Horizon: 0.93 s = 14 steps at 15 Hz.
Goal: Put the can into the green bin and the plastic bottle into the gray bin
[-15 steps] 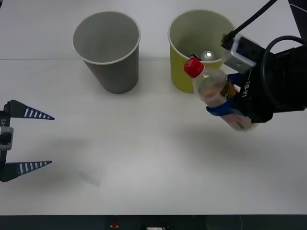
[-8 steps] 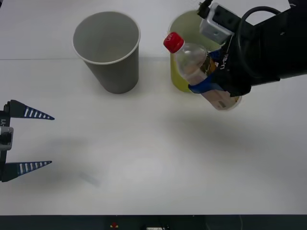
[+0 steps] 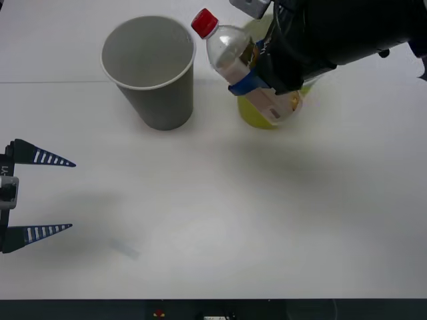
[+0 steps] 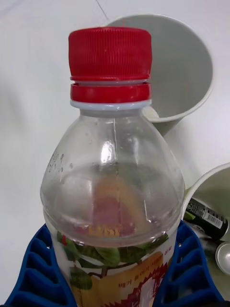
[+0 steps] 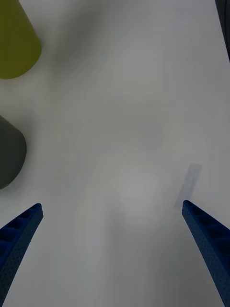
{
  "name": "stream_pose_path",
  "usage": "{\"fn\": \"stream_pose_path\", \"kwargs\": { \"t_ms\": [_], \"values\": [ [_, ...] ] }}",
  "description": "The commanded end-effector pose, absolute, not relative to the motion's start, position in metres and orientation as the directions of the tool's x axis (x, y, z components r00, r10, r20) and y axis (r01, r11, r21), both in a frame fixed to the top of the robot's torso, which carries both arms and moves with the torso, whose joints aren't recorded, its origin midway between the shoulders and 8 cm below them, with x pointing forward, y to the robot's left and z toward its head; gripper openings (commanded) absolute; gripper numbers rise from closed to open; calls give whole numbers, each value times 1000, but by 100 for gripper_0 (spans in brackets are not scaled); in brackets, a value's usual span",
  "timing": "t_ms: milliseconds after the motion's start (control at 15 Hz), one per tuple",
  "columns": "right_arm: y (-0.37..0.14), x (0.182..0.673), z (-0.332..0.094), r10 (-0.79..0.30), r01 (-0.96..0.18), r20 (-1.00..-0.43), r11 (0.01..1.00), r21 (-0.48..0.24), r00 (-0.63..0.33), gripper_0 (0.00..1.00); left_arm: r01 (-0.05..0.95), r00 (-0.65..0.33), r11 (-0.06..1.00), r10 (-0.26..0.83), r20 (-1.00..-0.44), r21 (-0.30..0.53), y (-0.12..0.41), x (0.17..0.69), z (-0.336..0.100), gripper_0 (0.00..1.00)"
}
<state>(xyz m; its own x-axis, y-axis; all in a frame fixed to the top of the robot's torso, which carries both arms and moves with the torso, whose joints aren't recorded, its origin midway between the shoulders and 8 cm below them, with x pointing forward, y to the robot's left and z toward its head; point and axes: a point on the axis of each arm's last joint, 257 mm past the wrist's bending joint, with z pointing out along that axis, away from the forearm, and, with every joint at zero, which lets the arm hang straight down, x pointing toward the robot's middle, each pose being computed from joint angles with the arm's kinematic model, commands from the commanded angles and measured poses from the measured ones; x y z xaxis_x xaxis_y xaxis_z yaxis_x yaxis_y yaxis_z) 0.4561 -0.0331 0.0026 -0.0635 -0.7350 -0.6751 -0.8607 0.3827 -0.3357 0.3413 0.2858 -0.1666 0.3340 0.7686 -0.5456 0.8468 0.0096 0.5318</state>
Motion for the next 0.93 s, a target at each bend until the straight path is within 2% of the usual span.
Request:
{"fn": "stream_pose_path", "kwargs": {
  "t_ms": [67, 733, 933],
  "values": [
    [-14, 468, 8, -725, -862, -686, 391, -324, -71, 0, 847, 334, 10, 769, -546, 532, 286, 341, -167, 100],
    [51, 515, 47, -680, -857, -716, 454, -243, -157, 0, 847, 334, 10, 769, -546, 532, 286, 341, -167, 100],
    [71, 532, 56, -647, -843, -743, 486, -228, -172, 0, 847, 334, 10, 769, -546, 532, 286, 341, -167, 100]
  ]
}}
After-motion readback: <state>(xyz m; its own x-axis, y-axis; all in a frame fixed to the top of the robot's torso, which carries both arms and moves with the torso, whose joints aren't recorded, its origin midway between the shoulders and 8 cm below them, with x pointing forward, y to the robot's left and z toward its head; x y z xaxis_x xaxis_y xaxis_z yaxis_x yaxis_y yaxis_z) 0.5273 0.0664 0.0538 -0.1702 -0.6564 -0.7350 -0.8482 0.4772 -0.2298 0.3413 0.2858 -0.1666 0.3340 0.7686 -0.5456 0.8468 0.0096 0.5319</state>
